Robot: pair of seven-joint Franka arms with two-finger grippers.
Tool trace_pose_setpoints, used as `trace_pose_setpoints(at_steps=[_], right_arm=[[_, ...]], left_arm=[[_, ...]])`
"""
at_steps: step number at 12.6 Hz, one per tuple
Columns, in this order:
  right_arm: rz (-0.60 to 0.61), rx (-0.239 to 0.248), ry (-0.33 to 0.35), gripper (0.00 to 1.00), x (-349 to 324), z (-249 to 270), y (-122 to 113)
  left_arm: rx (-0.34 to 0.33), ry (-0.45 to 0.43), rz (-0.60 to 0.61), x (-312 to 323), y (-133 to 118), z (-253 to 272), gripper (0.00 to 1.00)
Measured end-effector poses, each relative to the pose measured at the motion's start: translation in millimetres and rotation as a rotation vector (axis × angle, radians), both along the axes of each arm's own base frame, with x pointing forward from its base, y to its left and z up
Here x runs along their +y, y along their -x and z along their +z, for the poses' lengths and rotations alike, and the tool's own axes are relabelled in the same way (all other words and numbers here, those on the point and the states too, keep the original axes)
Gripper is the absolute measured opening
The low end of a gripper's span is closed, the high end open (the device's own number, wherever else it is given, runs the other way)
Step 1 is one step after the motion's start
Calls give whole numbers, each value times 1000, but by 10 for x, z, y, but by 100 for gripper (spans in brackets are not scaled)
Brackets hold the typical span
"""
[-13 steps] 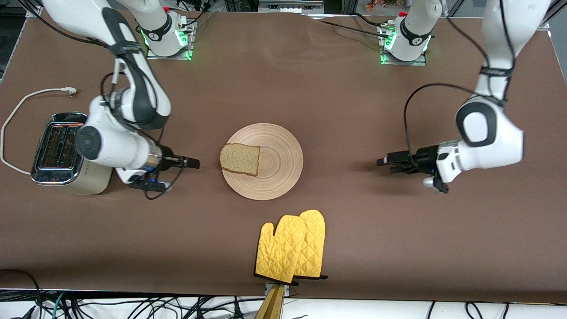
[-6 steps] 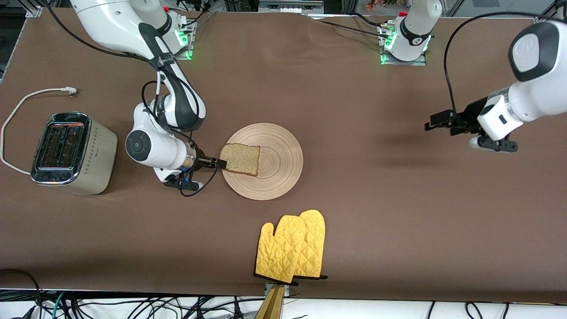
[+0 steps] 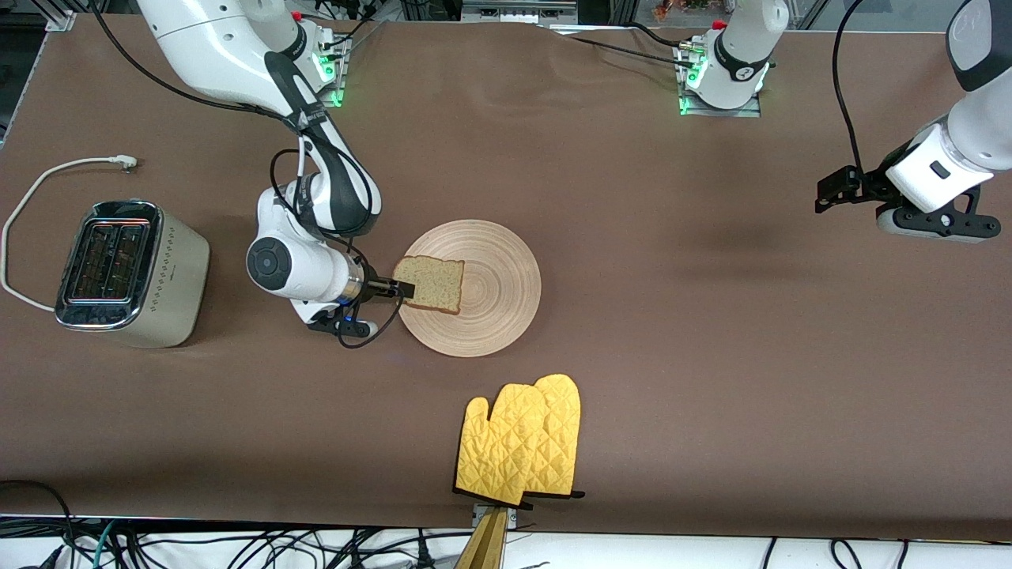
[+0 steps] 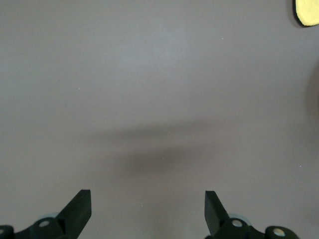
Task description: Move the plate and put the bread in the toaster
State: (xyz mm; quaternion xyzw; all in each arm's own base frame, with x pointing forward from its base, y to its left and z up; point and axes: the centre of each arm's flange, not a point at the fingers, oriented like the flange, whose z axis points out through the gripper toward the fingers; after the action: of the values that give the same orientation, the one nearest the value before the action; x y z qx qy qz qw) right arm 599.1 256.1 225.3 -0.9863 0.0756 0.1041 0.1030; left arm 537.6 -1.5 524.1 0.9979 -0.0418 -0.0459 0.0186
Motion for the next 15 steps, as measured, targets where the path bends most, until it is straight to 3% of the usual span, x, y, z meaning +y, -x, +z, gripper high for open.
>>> trace_pose_setpoints(at_steps=[7, 9, 13, 15], right_arm=[[14, 25, 3, 100, 76, -87, 114], [5, 36, 5, 93, 97, -103, 141], [5, 46, 2, 43, 182, -109, 189], [6, 50, 3, 22, 181, -112, 194]], left_arm=[[12, -40, 190, -68, 37, 697, 100], [9, -42, 205, -103, 5, 774, 100], [18, -80, 221, -309, -37, 744, 100], [19, -81, 226, -315, -48, 736, 100]])
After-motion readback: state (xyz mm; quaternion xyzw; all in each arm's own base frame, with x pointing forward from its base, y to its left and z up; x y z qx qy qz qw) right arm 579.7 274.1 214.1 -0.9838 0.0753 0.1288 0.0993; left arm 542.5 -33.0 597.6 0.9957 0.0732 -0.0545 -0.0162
